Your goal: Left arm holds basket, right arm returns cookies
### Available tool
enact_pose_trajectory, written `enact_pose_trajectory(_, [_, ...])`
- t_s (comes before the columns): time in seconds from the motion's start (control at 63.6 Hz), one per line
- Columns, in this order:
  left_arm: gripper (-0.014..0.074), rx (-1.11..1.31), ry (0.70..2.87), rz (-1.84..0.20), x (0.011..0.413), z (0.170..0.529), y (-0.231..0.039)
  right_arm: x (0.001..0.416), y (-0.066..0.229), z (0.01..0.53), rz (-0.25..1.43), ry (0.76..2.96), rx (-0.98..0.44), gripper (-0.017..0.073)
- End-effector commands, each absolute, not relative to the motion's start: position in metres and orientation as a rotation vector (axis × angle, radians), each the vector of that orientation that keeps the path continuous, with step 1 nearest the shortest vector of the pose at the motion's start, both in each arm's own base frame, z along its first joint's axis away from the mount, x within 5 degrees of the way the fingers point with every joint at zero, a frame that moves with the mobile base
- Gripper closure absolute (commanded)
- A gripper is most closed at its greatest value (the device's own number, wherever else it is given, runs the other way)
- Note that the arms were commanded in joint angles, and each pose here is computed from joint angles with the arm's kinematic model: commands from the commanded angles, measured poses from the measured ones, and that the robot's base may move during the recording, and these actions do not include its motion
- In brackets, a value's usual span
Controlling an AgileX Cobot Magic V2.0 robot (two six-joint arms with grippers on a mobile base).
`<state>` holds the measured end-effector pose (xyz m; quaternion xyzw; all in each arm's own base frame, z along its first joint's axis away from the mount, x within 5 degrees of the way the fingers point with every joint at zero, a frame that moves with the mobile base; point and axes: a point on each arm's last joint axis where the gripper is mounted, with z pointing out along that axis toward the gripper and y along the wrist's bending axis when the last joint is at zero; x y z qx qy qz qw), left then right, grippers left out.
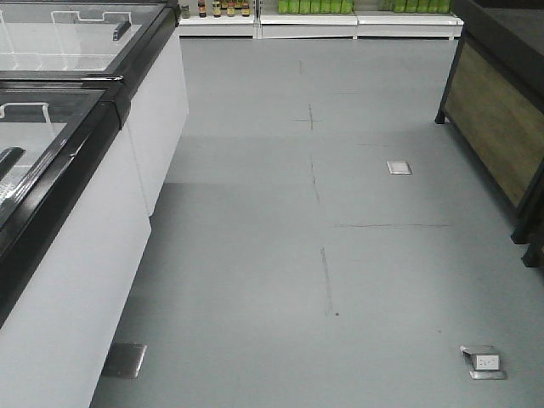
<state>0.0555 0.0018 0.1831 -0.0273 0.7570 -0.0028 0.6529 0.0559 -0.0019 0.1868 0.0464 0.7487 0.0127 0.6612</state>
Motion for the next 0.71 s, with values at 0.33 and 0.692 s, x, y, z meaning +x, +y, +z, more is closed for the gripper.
enact_pose_trajectory(0.33, [0.06, -0.072, 1.58, -0.027, 0.055, 0.201, 0.002, 0.055, -0.003, 0.193, 0.008, 1.603, 0.096, 0.057])
enact_pose_trajectory(0.692, [0.06, -0.089, 1.339, -0.069, 0.044, 0.298, 0.001, 0.055, -0.003, 0.193, 0.008, 1.603, 0.096, 0.057])
